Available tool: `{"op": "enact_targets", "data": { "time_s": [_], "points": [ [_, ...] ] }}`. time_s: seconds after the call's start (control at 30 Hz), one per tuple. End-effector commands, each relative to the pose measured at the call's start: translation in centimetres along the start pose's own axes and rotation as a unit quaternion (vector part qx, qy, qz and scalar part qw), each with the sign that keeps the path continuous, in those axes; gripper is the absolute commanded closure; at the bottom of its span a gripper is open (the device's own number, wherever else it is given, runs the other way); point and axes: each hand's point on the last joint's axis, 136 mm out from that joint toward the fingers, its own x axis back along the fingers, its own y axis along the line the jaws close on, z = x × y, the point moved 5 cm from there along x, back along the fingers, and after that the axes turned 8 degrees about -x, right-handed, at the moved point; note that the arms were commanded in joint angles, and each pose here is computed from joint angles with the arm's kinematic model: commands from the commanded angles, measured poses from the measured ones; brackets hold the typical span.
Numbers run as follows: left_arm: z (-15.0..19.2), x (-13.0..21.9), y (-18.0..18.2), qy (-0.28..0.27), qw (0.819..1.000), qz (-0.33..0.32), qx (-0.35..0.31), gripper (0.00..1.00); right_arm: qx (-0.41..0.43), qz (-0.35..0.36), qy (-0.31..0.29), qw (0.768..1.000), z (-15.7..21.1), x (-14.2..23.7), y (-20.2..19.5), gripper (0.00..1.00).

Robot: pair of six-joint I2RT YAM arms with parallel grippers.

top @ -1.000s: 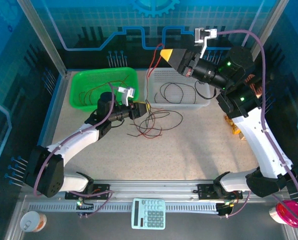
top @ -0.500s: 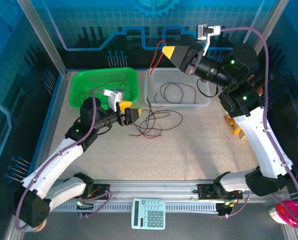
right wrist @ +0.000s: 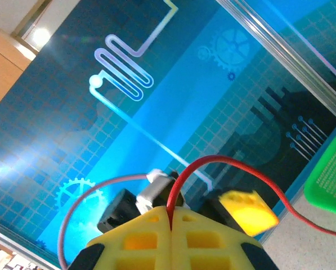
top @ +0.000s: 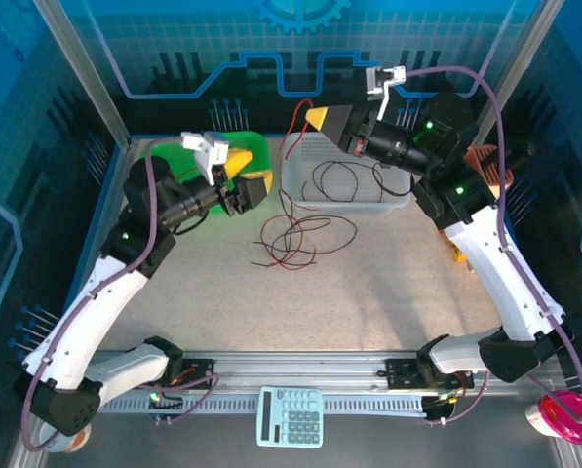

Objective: Untangle the cables

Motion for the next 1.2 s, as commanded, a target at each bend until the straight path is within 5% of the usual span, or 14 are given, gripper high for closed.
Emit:
{"op": "enact_targets", "data": {
  "time_s": [0.0,0.87,1.0,1.1,1.17],
  "points": [
    [-1.3,-0.8,-0.6,0.000,0.999,0.035,-0.028,0.29,0.013,-0.025,0.003,1.000,0.1,0.6,1.3,1.00],
    [-4.5,-3.6,-0.5,-0.012,0.995,0.085,-0.055,0.56,-0.014,-0.026,0.074,0.997,4.0,-2.3,-0.5,1.00],
    [-4.6,-3.8,-0.5,-0.019,0.995,0.087,-0.051,0.70,-0.016,-0.026,0.078,0.996,4.3,-2.5,-0.7,1.00],
    [-5.1,-3.9,-0.5,-0.031,0.995,0.087,-0.046,1.00,-0.017,-0.027,0.080,0.996,4.4,-2.6,-0.6,1.00],
    [-5.5,-3.8,-0.4,-0.041,0.995,0.082,-0.042,1.00,-0.013,-0.024,0.079,0.997,4.3,-2.4,-0.6,1.00]
  ]
}}
